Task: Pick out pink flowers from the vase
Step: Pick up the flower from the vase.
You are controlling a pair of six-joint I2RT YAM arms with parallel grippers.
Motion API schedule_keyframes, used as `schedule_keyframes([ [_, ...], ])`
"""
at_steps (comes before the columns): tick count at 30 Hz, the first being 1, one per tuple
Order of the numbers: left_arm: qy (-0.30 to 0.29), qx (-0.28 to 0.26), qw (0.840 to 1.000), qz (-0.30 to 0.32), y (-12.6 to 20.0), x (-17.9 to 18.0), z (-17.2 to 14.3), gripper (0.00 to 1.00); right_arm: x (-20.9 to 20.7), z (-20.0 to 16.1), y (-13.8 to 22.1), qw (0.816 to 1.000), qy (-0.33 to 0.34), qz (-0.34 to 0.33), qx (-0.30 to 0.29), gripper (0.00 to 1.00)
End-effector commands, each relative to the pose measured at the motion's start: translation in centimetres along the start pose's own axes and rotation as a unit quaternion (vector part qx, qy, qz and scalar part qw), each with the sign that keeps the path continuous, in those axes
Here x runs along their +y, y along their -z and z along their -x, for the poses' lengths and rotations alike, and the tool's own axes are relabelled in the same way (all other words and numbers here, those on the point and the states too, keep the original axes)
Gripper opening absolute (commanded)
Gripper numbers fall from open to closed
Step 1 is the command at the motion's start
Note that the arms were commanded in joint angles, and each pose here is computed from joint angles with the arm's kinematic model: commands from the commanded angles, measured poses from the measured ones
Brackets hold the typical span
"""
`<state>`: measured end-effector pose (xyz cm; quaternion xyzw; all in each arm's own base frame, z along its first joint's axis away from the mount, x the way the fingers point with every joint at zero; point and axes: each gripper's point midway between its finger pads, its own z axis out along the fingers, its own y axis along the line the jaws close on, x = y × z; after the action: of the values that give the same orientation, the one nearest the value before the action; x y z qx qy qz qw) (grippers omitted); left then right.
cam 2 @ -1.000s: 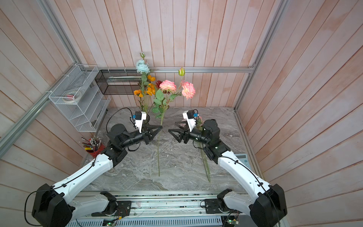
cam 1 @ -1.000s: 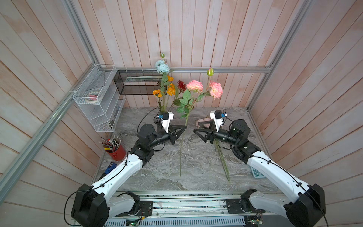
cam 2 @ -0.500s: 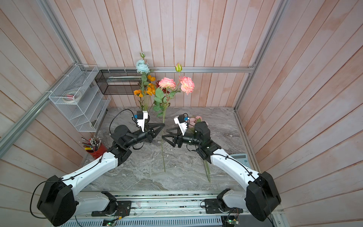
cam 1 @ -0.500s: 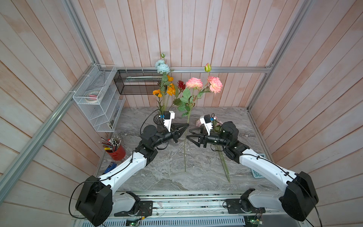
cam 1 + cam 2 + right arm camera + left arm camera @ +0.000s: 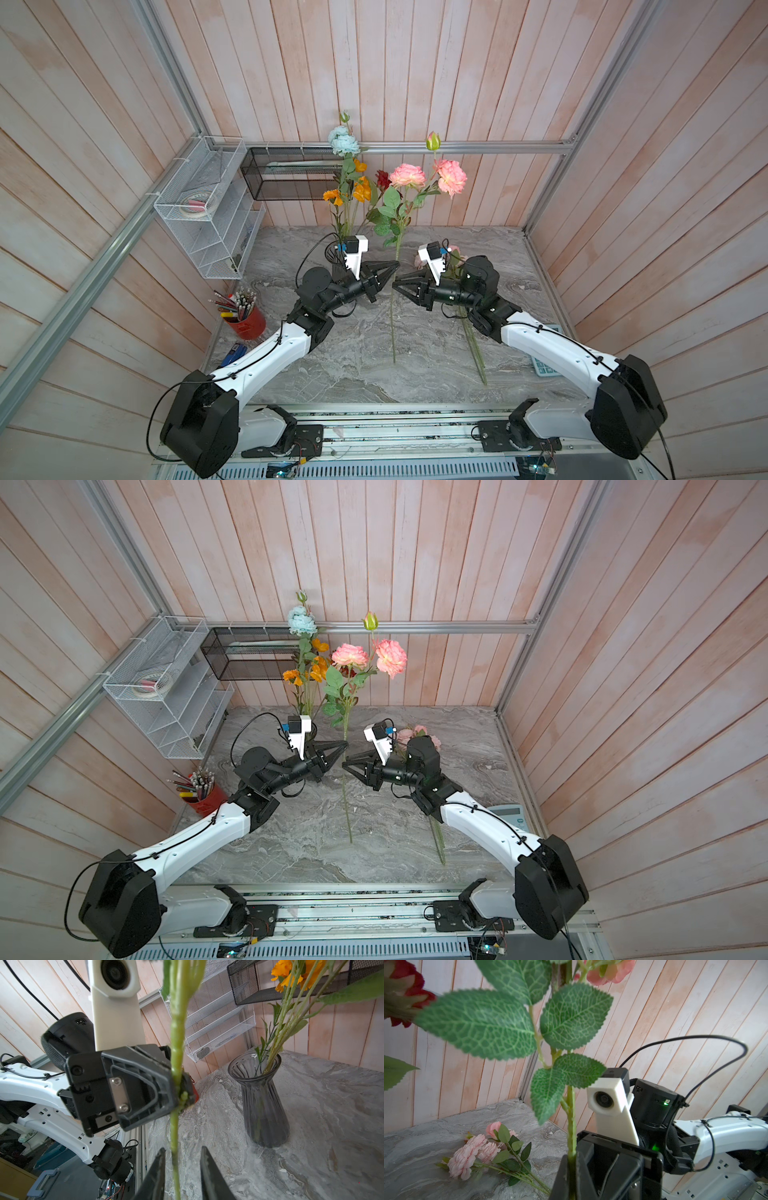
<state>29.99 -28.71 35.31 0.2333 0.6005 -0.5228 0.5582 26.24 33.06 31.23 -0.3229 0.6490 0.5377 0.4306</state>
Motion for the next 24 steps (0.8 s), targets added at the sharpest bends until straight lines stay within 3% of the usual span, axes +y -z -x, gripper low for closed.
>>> schedule_keyframes([
  [1,0.001,-0.016,1.000,-0.005,0.3,-0.4,0.3,0.00,0.5,1.4,-0.5,1.000,0.019,0.011,-0.012,0.13],
  [3,0.002,-0.017,1.000,-0.003,0.4,-0.4,0.1,0.00,0.5,1.3,-0.5,1.000,0.018,0.012,-0.010,0.00],
  [19,-0.015,-0.012,1.000,0.004,0.8,-0.5,0.2,0.01,-0.3,1.5,0.4,0.999,0.026,-0.030,-0.005,0.00],
  [20,-0.017,-0.011,1.000,0.003,0.7,-0.5,0.2,0.08,-0.5,1.6,0.6,0.999,0.024,-0.036,-0.005,0.00],
  [24,-0.024,-0.010,1.000,0.005,0.6,-0.5,0.4,0.58,-1.7,1.6,1.5,0.998,0.013,-0.063,-0.006,0.00],
])
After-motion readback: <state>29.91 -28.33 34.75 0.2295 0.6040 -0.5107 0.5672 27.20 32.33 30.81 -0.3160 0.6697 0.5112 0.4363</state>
